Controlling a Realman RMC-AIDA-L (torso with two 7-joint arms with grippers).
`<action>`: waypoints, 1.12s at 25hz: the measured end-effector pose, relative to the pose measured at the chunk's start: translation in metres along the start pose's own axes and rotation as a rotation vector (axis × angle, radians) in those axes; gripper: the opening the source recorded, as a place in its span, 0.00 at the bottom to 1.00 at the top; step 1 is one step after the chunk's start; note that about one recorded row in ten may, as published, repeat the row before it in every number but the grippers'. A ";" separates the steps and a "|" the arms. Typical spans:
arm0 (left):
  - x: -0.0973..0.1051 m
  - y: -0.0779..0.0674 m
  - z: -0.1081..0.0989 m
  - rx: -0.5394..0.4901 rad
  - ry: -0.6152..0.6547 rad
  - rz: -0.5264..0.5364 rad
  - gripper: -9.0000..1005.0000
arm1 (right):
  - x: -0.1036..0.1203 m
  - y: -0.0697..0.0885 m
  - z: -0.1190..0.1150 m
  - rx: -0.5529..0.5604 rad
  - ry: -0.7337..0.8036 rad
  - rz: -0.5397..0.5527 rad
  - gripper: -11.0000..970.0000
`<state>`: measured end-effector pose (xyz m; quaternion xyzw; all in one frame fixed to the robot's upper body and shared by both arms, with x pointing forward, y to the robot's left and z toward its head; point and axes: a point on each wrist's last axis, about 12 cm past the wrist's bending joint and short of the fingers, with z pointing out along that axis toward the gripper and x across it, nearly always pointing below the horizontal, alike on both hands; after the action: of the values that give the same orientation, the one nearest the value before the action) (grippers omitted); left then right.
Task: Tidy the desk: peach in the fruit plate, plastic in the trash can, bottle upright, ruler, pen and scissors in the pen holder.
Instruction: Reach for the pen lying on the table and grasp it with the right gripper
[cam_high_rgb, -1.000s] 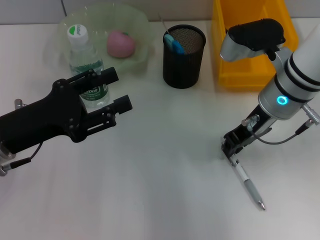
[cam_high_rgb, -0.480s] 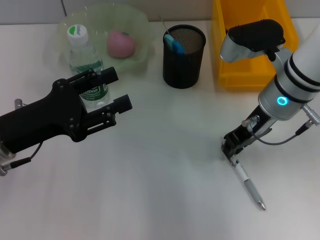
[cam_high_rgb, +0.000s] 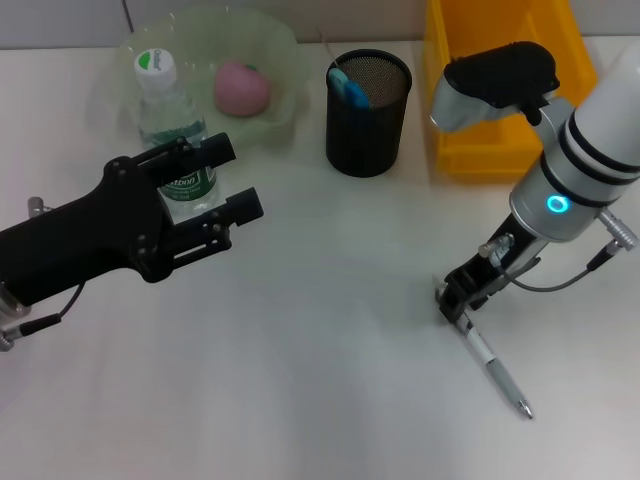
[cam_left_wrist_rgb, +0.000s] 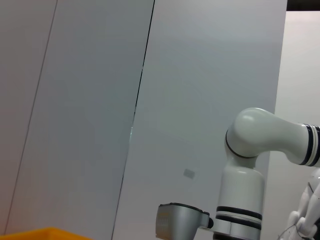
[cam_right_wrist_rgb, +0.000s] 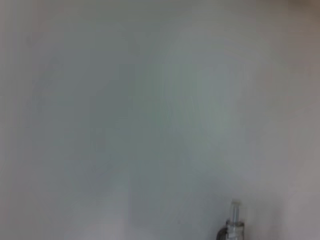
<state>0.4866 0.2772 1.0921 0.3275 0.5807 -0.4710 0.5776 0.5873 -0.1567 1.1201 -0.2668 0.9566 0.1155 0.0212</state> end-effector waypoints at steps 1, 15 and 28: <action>0.000 0.000 0.000 -0.002 -0.001 0.000 0.70 | 0.000 0.000 0.000 0.000 -0.002 0.001 0.29; -0.001 0.001 -0.001 -0.006 -0.004 0.002 0.70 | -0.002 0.002 -0.001 0.005 -0.005 -0.011 0.34; -0.001 0.001 0.000 -0.005 -0.004 0.003 0.70 | -0.002 0.003 0.000 0.009 0.004 -0.024 0.28</action>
<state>0.4874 0.2781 1.0928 0.3259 0.5802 -0.4695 0.5803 0.5869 -0.1530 1.1210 -0.2785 0.9538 0.1104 0.0220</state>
